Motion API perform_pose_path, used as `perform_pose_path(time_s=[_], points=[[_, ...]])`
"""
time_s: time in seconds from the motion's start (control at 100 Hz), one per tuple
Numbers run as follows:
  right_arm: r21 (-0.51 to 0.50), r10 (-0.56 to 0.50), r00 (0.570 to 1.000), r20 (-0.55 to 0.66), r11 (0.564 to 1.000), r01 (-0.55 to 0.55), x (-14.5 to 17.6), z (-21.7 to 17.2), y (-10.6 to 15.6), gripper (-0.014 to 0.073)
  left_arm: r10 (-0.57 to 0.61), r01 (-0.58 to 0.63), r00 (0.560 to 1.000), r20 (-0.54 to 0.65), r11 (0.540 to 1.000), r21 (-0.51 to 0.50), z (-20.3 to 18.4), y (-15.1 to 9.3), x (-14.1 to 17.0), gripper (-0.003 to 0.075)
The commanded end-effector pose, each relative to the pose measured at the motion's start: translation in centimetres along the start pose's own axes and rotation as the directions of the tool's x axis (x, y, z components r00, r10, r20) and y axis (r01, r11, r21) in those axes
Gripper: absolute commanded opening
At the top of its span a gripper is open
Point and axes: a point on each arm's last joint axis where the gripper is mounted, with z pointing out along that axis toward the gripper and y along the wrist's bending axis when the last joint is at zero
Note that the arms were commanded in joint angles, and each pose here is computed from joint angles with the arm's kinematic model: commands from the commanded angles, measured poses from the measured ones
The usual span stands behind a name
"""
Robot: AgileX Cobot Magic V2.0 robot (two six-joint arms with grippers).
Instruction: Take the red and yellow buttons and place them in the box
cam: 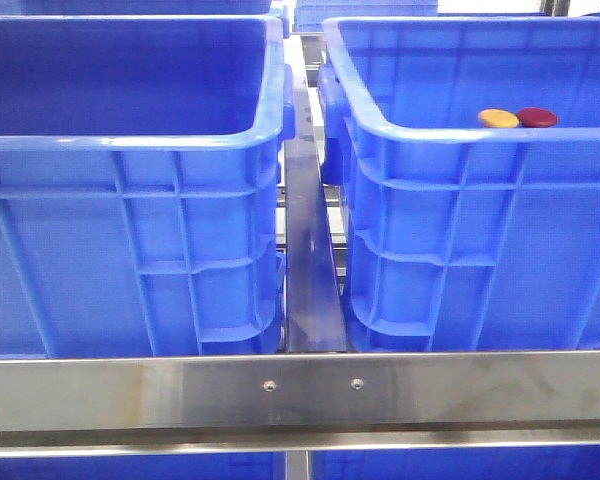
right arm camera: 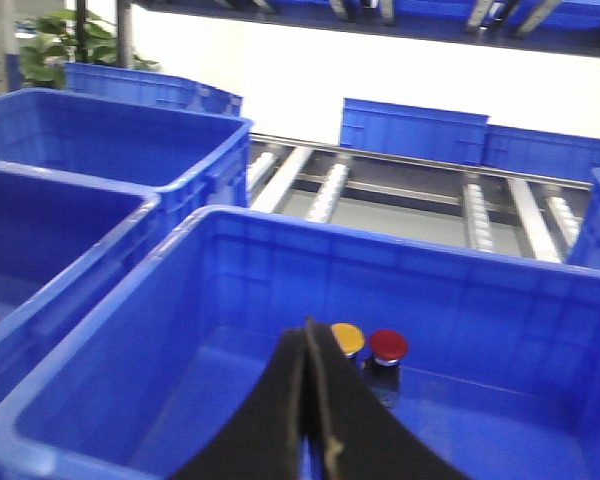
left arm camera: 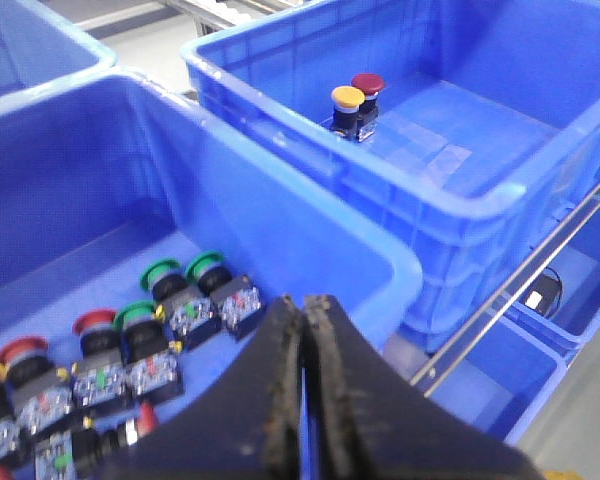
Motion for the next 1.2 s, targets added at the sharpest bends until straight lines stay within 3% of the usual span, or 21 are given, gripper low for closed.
perform_pose_path(time_s=[0.0,0.1,0.3,1.19], points=[[0.006,0.005,0.999,0.05,1.0,-0.005,-0.3,-0.8,0.2,-0.0069,-0.018,0.021,0.991,0.133,1.0,-0.02,-1.1,0.0,-0.4,-0.002],[-0.013,-0.003,0.998,0.062,1.0,0.004,-0.1,-1.5,0.6,-0.0069,-0.003,0.008,0.989,0.149,1.0,-0.028,-1.9,-0.1,0.6,-0.002],[-0.045,-0.005,0.999,0.039,0.999,0.006,0.1,-1.5,0.9,-0.0069,0.147,-0.139,0.983,0.112,0.988,-0.071,-2.8,0.0,1.3,-0.002],[-0.066,-0.006,1.0,0.022,0.998,0.007,0.2,-1.5,1.1,-0.0069,0.147,-0.139,0.983,0.111,0.988,-0.071,-2.8,0.1,1.3,-0.002]])
